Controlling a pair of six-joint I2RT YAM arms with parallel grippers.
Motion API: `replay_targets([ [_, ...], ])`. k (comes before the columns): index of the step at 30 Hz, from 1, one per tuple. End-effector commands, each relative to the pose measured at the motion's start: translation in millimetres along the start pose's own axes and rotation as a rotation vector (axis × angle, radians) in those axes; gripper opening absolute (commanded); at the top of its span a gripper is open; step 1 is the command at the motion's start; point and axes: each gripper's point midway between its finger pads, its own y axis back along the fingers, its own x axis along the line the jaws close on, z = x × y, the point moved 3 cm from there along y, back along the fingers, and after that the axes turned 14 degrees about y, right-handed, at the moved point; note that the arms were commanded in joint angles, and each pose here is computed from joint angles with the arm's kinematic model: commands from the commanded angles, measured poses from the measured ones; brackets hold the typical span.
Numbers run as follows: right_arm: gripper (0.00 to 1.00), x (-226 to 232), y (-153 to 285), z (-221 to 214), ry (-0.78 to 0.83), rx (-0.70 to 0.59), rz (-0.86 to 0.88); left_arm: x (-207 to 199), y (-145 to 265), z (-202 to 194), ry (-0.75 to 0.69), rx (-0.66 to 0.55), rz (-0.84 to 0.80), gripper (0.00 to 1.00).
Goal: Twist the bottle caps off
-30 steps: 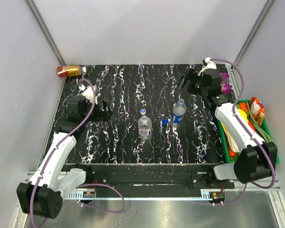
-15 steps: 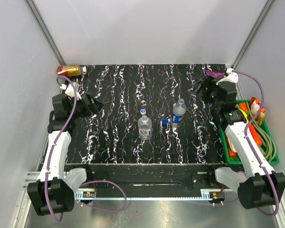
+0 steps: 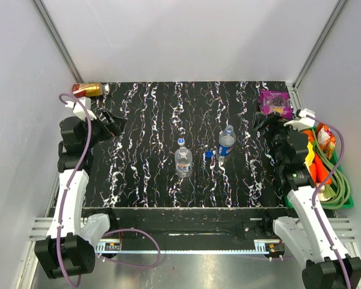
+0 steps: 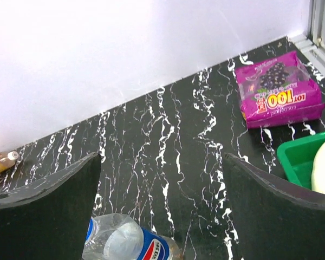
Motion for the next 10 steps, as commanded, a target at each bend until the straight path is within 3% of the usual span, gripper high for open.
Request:
replay_targets([
  [1, 0.95, 0, 8, 24, 0.038, -0.208, 0.035, -35, 18, 57, -0.093, -0.255, -0.07, 0.99],
  [10, 0.97, -5, 1, -2, 0.136, -0.153, 0.037, -48, 29, 68, -0.198, -0.329, -0.124, 0.99],
])
